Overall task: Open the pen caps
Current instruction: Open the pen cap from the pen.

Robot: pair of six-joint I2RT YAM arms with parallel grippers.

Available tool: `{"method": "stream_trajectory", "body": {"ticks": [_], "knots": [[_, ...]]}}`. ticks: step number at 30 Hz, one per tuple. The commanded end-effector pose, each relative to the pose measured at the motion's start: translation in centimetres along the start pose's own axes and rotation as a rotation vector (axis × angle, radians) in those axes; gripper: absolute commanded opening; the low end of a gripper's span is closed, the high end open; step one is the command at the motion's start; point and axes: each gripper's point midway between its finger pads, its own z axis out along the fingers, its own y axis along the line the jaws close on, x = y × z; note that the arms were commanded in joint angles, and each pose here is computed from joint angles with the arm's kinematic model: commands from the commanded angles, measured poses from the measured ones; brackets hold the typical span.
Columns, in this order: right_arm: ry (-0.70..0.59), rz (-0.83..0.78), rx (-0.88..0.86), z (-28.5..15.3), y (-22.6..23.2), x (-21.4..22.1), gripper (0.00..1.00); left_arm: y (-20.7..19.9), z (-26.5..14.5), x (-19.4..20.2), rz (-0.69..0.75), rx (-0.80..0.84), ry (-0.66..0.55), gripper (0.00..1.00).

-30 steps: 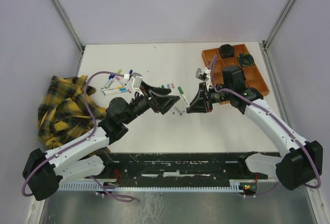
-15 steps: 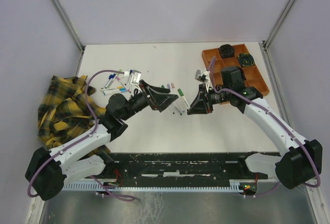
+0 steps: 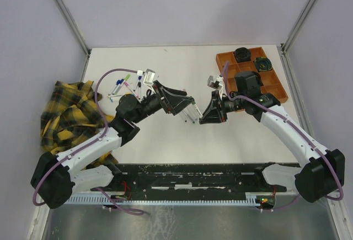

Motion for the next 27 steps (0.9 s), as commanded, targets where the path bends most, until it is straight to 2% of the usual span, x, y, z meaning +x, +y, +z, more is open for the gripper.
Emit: {"method": "stream_trajectory", "body": {"ticks": [1, 6, 16, 19, 24, 26, 27], "knots": [[-0.041, -0.087, -0.037, -0.3, 1.4, -2.3, 0.0, -2.2, 0.8, -1.4, 0.003, 0.1, -0.022, 0.85], [-0.038, -0.078, -0.044, -0.1, 1.4, -2.2, 0.0, -2.4, 1.3, -0.8, -0.023, 0.134, 0.003, 0.65], [-0.03, -0.056, -0.054, 0.2, 1.3, -2.0, 0.0, -2.3, 1.2, -0.1, -0.04, 0.146, 0.022, 0.36], [-0.029, -0.053, -0.058, 0.2, 1.3, -2.0, 0.0, -2.1, 1.3, 0.1, -0.045, 0.143, 0.029, 0.31], [-0.03, -0.043, -0.067, 0.4, 1.3, -1.9, 0.0, -2.1, 1.4, 0.6, -0.048, 0.154, 0.049, 0.3], [-0.029, -0.04, -0.067, 0.4, 1.3, -1.9, 0.0, -2.1, 1.5, 0.7, -0.049, 0.157, 0.053, 0.26], [-0.029, -0.039, -0.068, 0.4, 1.3, -1.9, 0.0, -2.0, 1.5, 0.8, -0.05, 0.156, 0.054, 0.2]]}}
